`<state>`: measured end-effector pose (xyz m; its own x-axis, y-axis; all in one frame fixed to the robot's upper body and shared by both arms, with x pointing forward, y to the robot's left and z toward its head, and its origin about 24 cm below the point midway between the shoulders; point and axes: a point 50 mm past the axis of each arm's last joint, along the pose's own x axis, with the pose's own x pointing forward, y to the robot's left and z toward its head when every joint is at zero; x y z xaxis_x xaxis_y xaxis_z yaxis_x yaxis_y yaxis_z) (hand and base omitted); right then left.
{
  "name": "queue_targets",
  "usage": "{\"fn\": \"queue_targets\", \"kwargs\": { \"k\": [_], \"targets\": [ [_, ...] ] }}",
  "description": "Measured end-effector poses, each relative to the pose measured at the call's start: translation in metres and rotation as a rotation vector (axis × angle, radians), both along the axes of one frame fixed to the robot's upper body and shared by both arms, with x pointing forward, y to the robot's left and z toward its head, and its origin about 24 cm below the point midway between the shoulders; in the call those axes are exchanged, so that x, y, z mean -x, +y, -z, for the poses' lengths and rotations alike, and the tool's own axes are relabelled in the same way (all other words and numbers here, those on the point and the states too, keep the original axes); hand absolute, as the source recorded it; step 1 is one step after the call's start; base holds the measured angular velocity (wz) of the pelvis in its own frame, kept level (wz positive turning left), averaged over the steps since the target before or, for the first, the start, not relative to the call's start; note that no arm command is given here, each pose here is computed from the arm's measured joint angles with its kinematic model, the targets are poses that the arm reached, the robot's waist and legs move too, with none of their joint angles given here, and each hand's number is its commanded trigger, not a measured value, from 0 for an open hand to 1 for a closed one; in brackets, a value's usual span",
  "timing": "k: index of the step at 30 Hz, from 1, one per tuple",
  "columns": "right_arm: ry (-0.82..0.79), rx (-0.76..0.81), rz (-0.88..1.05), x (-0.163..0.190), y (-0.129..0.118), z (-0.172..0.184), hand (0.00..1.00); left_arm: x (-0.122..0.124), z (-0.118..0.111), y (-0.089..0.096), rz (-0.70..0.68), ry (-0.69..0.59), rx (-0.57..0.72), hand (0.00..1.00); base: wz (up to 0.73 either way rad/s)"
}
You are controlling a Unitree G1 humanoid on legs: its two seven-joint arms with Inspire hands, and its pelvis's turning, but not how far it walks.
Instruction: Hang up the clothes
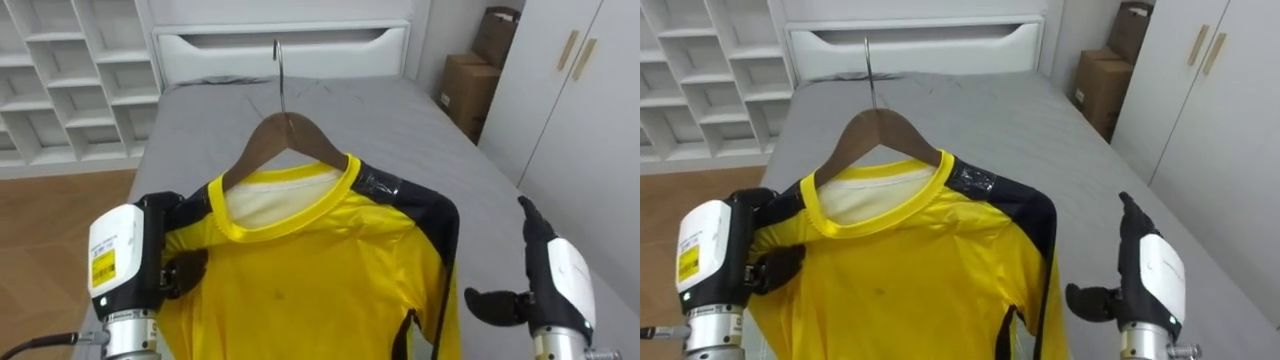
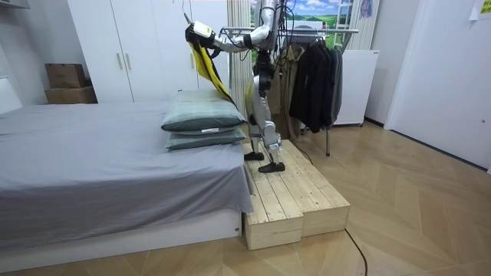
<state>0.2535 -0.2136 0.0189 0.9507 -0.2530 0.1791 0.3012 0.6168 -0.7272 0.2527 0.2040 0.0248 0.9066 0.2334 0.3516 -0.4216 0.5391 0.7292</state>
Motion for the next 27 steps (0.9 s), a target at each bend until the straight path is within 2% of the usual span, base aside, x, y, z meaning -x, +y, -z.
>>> {"fn": "queue_targets", "kwargs": {
  "k": [3,16,27],
  "targets": [
    [-0.057,0.025,-0.032,-0.002,0.009,-0.01,0.0,0.0,0.0,0.0,-0.003,0.002,-0.001,1.0,0.0],
    [-0.157,0.019,-0.058,-0.003,0.017,-0.029,0.0,-0.002,-0.011,-0.005,0.029,-0.033,0.002,1.0,0.0],
    [-0.213,0.012,-0.101,-0.005,0.027,-0.041,0.0,-0.003,-0.011,-0.007,0.039,-0.021,0.005,1.0,0.0]
  ]
}}
